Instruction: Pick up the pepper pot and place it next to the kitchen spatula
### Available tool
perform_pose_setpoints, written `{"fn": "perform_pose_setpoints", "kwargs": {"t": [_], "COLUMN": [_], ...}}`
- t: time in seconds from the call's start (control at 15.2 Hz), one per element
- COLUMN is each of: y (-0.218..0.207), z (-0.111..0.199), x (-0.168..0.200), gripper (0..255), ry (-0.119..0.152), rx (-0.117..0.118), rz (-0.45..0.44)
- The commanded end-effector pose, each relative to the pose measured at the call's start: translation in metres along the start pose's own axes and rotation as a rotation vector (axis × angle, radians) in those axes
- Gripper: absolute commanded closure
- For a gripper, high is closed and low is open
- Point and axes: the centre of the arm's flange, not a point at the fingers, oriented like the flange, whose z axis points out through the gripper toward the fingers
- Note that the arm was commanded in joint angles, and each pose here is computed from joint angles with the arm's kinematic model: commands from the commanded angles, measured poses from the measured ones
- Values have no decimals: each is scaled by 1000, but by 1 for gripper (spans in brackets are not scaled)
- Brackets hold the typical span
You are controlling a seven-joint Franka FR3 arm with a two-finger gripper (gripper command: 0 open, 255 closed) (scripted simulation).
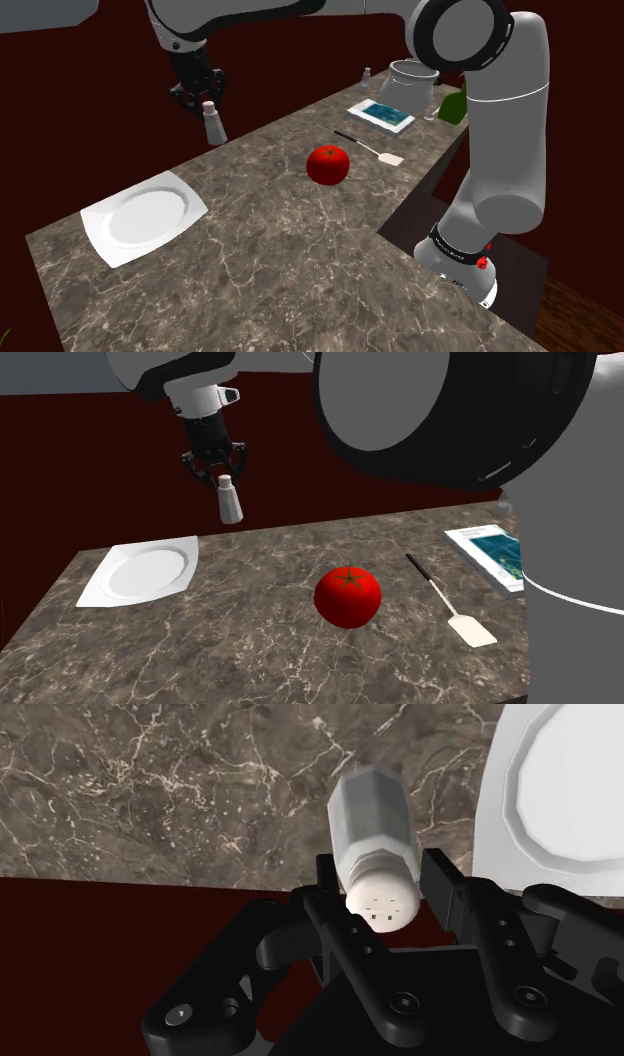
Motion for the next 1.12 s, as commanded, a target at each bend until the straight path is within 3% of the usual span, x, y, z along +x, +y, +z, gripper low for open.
{"fn": "perform_pose_setpoints", "kwargs": {"t": [0.0,0.46,1.06], "y": [2,5,121], "z": [-11,-43,-31], "x": [0,1,-26], "gripper": [255,255,255], "ry": [0,0,0], "rx": [0,0,0], "rz": [0,0,0]}}
